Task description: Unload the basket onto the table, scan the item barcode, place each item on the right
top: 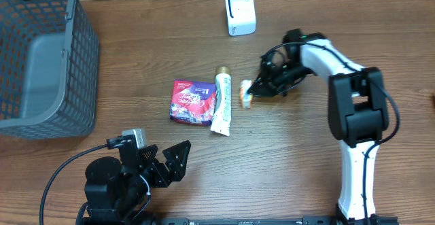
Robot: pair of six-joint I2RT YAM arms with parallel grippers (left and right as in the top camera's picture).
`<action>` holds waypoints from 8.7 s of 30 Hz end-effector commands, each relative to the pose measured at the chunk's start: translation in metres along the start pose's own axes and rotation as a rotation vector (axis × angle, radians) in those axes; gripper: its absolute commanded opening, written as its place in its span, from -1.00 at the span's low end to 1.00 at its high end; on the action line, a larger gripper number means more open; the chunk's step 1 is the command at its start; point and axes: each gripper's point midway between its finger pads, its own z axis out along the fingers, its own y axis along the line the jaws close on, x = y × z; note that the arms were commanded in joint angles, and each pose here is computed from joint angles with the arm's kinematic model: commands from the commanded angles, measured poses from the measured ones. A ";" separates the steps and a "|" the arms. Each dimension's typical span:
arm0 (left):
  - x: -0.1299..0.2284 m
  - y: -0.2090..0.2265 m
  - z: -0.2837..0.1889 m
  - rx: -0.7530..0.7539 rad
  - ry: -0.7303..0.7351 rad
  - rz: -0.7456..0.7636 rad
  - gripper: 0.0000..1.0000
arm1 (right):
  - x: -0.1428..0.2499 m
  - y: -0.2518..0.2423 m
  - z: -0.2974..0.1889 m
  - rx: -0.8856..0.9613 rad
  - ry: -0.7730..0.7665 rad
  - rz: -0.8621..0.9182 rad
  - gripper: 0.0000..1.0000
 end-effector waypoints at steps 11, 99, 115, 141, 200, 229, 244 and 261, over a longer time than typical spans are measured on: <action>-0.002 -0.002 -0.002 0.009 -0.008 -0.007 0.99 | -0.007 -0.081 -0.089 0.465 -0.119 0.180 -0.08; -0.002 -0.002 -0.002 0.008 -0.008 -0.007 0.99 | -0.002 0.084 -0.116 -0.602 -0.205 -0.430 -0.93; -0.002 -0.002 -0.002 0.009 -0.008 -0.007 0.99 | -0.018 -0.034 -0.068 0.349 -0.095 -0.079 -0.93; -0.002 -0.002 -0.002 0.008 -0.008 -0.007 1.00 | -0.171 0.156 -0.150 1.209 -0.945 -0.959 -0.93; -0.002 -0.002 -0.002 0.008 -0.008 -0.007 1.00 | 0.090 -0.249 -0.548 0.888 -1.343 0.932 -0.93; -0.002 -0.002 -0.002 0.008 -0.008 -0.007 1.00 | 0.018 -0.210 -0.509 0.470 -1.286 0.483 1.00; -0.002 -0.002 -0.002 0.008 -0.008 -0.007 0.99 | -0.022 0.026 -0.184 0.247 -0.431 -0.116 1.00; -0.002 -0.002 -0.002 0.008 -0.008 -0.007 1.00 | 0.011 0.070 0.019 0.508 -0.279 -0.165 0.43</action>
